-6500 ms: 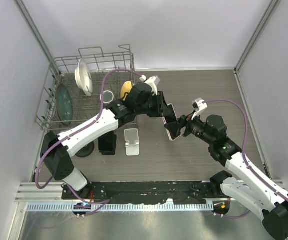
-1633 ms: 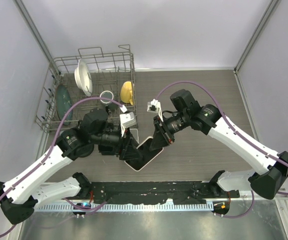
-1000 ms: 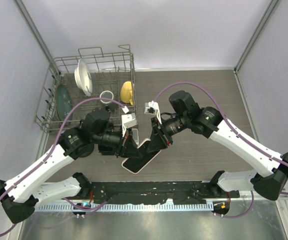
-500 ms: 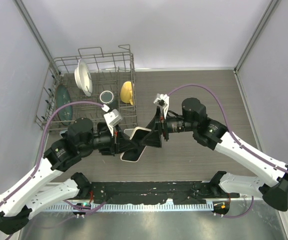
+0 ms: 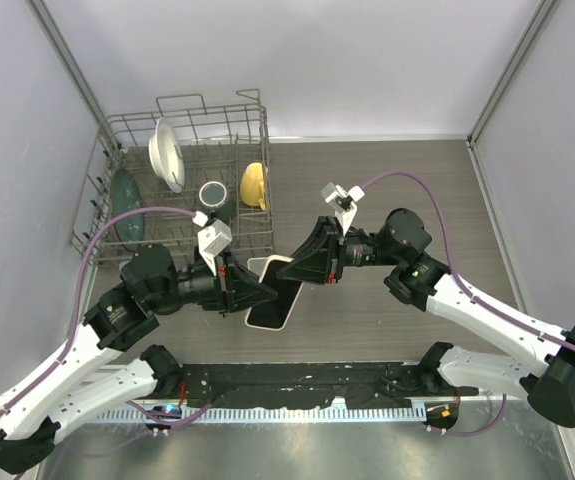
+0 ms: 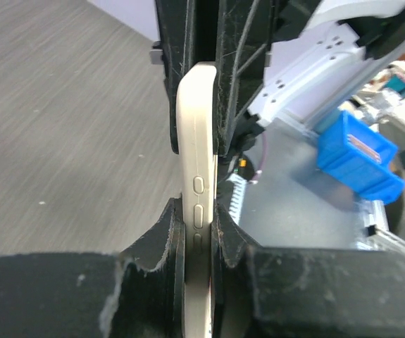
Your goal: Place the phone on the phone stand
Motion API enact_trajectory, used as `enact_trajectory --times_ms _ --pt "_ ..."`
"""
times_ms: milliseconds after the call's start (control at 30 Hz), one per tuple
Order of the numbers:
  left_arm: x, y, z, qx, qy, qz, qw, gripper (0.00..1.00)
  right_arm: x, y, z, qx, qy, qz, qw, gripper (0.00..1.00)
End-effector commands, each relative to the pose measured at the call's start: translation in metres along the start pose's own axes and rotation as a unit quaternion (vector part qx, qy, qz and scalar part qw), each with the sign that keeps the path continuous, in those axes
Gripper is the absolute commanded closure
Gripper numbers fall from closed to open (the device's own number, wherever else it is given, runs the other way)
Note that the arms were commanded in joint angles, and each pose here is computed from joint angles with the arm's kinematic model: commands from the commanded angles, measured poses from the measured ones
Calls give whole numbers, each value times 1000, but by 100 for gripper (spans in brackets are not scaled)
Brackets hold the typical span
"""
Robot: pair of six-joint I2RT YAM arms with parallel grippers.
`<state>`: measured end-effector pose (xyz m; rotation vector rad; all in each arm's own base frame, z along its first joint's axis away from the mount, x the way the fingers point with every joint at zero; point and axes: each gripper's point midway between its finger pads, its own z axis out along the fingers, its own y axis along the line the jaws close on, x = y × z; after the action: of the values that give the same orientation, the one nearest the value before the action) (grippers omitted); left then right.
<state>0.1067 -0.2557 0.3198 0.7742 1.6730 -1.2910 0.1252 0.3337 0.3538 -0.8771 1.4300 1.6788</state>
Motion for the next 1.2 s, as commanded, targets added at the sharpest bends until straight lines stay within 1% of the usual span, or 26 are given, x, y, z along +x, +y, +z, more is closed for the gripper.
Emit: enact_trajectory --times_ms 0,33,67,133,167,200,233,267,300,333,367,400,433,467,500,533,567,633,733,800,867,933,1033,1067,1167 --pt "-38 -21 0 43 -75 26 996 100 -19 39 0 -93 -29 -21 995 87" --pt "-41 -21 0 43 -79 28 996 100 -19 39 0 -94 -29 -21 995 92" --pt "-41 -21 0 42 -80 26 996 100 -19 38 1 -93 -29 -20 995 99" --pt "-41 -17 0 29 -77 24 996 100 -19 35 1 -85 -32 -20 996 99" --pt "-48 -16 -1 18 -80 29 996 100 -19 32 1 -78 -33 -25 996 99" --pt "-49 -2 -1 -19 -73 50 996 95 -25 29 2 -62 -44 -32 997 99" --pt "-36 15 -5 -71 -39 39 996 74 -20 16 2 -29 -33 -41 998 99" --pt "-48 22 -13 -106 -48 47 992 62 -20 8 1 -3 -34 -47 998 99" --pt "-51 33 -20 -145 -48 55 987 49 -22 -12 -3 61 -39 -39 997 99" --pt "-51 58 -32 -222 -48 52 973 34 -23 -26 -6 98 -36 -69 992 99" --pt "-60 64 -42 -255 -61 54 964 30 -24 -39 -10 138 -37 -74 987 99" --pt "-60 74 -54 -295 -65 48 952 24 -25 -59 -19 199 -33 -74 977 99" --pt "-70 89 -72 -355 -89 45 930 21 -24 -69 -24 225 -23 -96 969 99" --pt "-72 96 -84 -386 -104 40 916 19 -23 -76 -28 246 -15 -104 964 99" --pt "-74 98 -96 -405 -117 39 906 15 -18 -82 -33 266 6 -104 958 99" --pt "-76 101 -103 -418 -125 42 899 14 -14 -90 -35 280 21 -109 954 99" --pt "-74 105 -109 -432 -127 47 892 13 -11 -95 -37 284 42 -133 949 99" --pt "-74 104 -116 -437 -134 60 888 13 4 -105 -36 282 97 -149 943 99" --pt "-75 104 -121 -436 -142 78 885 13 17 -118 -34 281 132 -156 938 99" --pt "-73 107 -122 -439 -149 86 882 13 21 -123 -28 261 138 -181 938 99" --pt "-77 105 -131 -442 -167 97 876 12 25 -118 -15 210 137 -204 946 99" --pt "-75 104 -136 -441 -175 103 874 12 29 -110 -4 163 139 -211 954 99" --pt "-75 103 -142 -441 -191 109 870 12 28 -114 11 133 144 -217 956 99" --pt "-77 100 -148 -438 -205 111 868 11 28 -117 19 119 149 -214 958 99" --pt "-72 105 -155 -452 -211 114 859 8 24 -119 31 100 144 -216 961 99"
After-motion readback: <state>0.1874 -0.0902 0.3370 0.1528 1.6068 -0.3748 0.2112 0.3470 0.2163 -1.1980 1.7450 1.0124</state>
